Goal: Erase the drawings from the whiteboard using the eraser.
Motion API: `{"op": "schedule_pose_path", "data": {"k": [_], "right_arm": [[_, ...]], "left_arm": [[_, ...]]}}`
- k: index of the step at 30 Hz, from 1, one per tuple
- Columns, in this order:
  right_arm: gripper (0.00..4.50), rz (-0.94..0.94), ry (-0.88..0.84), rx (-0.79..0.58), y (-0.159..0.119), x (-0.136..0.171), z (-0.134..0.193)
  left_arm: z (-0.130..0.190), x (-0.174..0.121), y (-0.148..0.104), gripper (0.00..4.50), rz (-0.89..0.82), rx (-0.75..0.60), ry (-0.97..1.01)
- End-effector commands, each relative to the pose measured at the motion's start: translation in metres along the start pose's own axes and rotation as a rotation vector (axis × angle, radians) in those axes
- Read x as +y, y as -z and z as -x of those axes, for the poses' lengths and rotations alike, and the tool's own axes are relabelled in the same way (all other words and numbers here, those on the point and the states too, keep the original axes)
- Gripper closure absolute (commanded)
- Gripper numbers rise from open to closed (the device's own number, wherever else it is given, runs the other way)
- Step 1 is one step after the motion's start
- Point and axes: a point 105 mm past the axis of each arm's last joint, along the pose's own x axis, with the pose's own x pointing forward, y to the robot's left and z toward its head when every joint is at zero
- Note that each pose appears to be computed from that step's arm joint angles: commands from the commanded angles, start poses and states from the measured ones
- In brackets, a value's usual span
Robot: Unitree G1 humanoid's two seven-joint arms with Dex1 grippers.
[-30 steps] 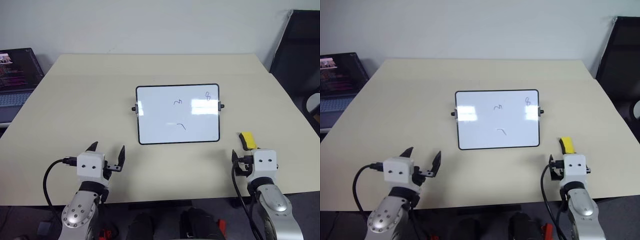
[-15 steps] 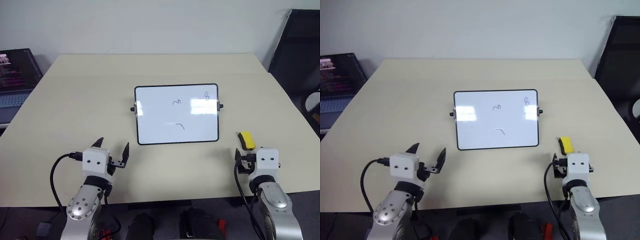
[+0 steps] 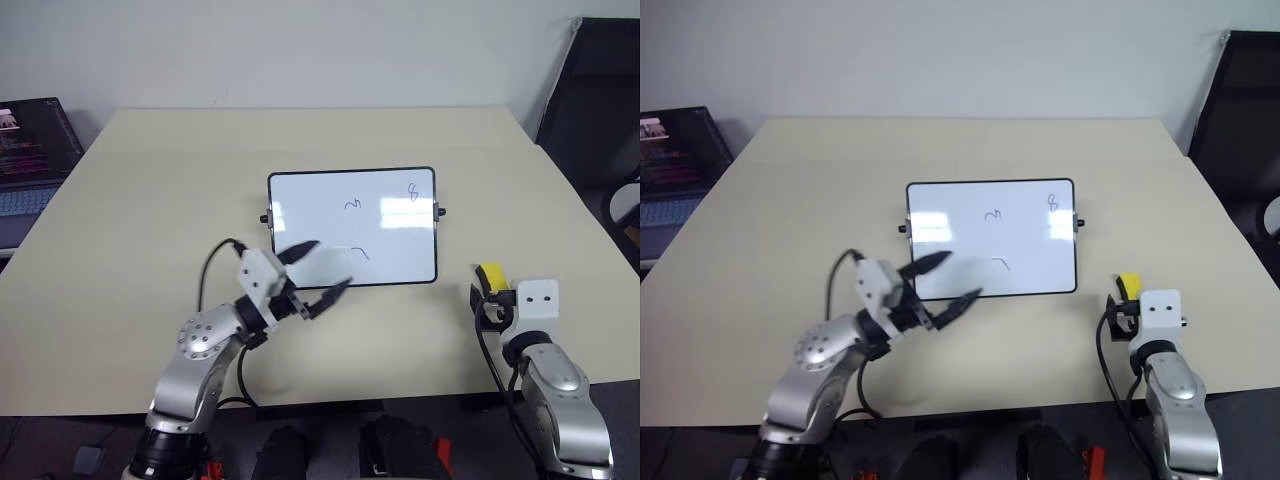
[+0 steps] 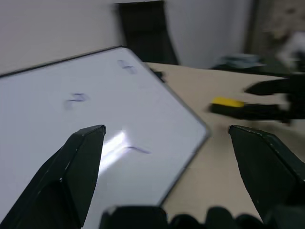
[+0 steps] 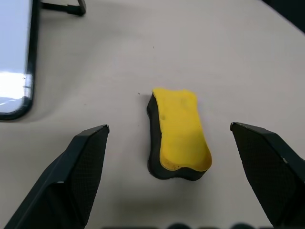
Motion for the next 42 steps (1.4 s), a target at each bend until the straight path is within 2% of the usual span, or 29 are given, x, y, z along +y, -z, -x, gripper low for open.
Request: {"op": "schedule_pose_path", "data": {"k": [1, 9, 13, 28, 31, 38, 39, 42], "right_arm": [[0.04, -0.042, 0.029, -0.014, -0.006, -0.013, -0.008], [0.04, -0.106, 0.060, 0.003, -0.007, -0.028, -0.025], [0.04, -0.191, 0.071, 0.004, -0.007, -0.029, -0.031], [0.04, -0.286, 0.057, 0.009, -0.013, -0.018, -0.032], [0.61, -0.287, 0.055, 0.008, -0.014, -0.018, -0.032], [3.20, -0.288, 0.060, 0.000, -0.015, -0.019, -0.033], [3.37, -0.289, 0.059, 0.000, -0.015, -0.019, -0.033], [3.38, -0.290, 0.060, -0.001, -0.015, -0.019, -0.033]], "left_arm": [[-0.010, -0.012, 0.000, 0.00, -0.038, -0.017, 0.180], [-0.022, -0.023, 0.006, 0.00, -0.006, 0.005, 0.361], [-0.025, -0.021, 0.011, 0.00, -0.043, 0.023, 0.363], [-0.020, -0.019, 0.012, 0.00, -0.070, 0.028, 0.338], [-0.021, -0.019, 0.012, 0.00, -0.075, 0.025, 0.336], [-0.021, -0.018, 0.012, 0.00, -0.088, 0.028, 0.330], [-0.020, -0.018, 0.012, 0.00, -0.089, 0.029, 0.329], [-0.020, -0.017, 0.012, 0.00, -0.091, 0.029, 0.326]]}}
